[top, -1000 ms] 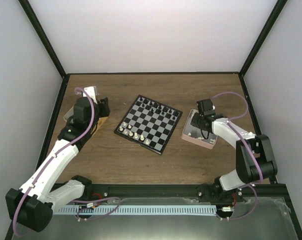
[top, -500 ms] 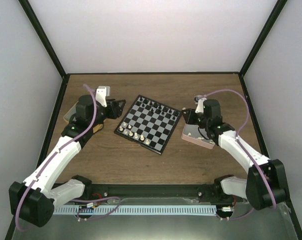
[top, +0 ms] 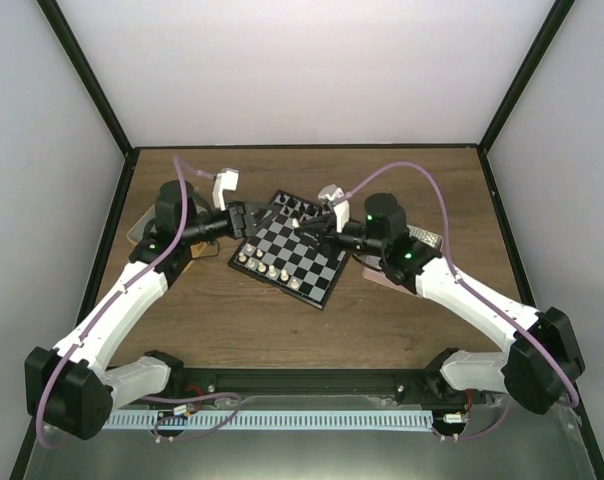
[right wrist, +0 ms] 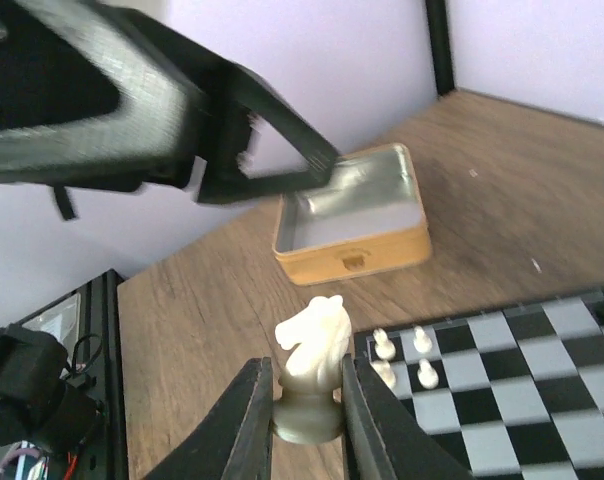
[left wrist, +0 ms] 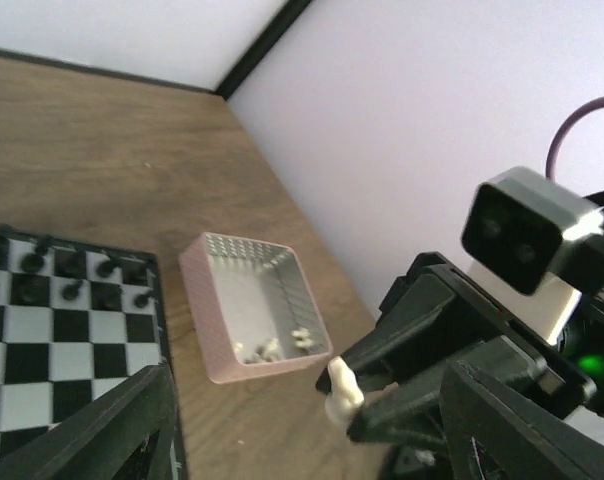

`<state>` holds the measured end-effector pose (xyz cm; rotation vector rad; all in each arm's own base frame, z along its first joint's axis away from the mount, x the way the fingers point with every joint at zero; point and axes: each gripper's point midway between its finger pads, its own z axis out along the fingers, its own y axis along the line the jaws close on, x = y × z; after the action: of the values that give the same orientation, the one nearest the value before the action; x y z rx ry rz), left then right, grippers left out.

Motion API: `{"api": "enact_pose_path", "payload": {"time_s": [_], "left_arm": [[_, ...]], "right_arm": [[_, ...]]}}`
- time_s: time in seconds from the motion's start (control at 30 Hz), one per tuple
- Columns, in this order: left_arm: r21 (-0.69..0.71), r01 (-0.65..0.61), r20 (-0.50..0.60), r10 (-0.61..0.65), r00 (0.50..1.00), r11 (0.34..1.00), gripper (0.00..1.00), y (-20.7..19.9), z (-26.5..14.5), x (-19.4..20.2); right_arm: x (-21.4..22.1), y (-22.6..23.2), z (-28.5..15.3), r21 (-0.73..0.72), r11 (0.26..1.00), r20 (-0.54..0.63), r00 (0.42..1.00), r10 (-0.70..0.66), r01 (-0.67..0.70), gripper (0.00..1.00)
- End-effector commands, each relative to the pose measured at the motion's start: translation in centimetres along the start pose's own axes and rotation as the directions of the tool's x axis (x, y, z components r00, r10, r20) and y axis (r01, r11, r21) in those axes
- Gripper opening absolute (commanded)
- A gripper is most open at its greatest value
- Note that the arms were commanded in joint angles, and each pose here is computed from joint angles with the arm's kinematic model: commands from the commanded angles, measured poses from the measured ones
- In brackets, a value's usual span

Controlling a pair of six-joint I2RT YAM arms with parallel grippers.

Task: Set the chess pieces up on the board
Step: Place the chess piece on the chessboard.

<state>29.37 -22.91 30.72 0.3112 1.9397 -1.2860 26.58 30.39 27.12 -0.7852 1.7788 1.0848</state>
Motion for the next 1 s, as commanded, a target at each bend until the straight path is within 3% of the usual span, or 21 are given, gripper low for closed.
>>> {"api": "enact_pose_path", "payload": {"time_s": [0.0,0.17,0.3,0.4,0.73,0.97], "left_arm": [[0.142,0.105,-0.089,-0.093,0.992,0.984,0.74,-2.6,0.4,0.4],[0.163,0.173,-0.137,-0.152,0.979,0.971,0.68,-2.9,0.5,1.0],[0.132,0.182,-0.139,-0.163,0.977,0.975,0.46,-2.3,0.7,1.1],[0.109,0.188,-0.143,-0.172,0.975,0.976,0.37,-1.7,0.9,1.4],[0.021,0.176,-0.177,-0.170,0.969,0.984,0.31,0.4,1.4,2.5],[0.010,0.188,-0.197,-0.183,0.963,0.982,0.15,0.9,1.7,2.9]], "right_arm": [[-2.6,2.8,1.8,-0.019,0.982,0.020,0.982,-0.190,0.190,0.15],[-2.7,2.9,3.6,0.036,0.966,-0.022,0.967,-0.255,0.256,0.15],[-2.5,3.0,4.2,0.055,0.958,-0.042,0.960,-0.278,0.280,0.15],[-2.4,2.9,4.4,0.059,0.958,-0.051,0.959,-0.279,0.282,0.15],[-2.5,2.2,4.8,0.090,0.955,-0.054,0.959,-0.279,0.283,0.14],[-2.4,2.0,5.1,0.093,0.955,-0.056,0.959,-0.279,0.283,0.14]]}}
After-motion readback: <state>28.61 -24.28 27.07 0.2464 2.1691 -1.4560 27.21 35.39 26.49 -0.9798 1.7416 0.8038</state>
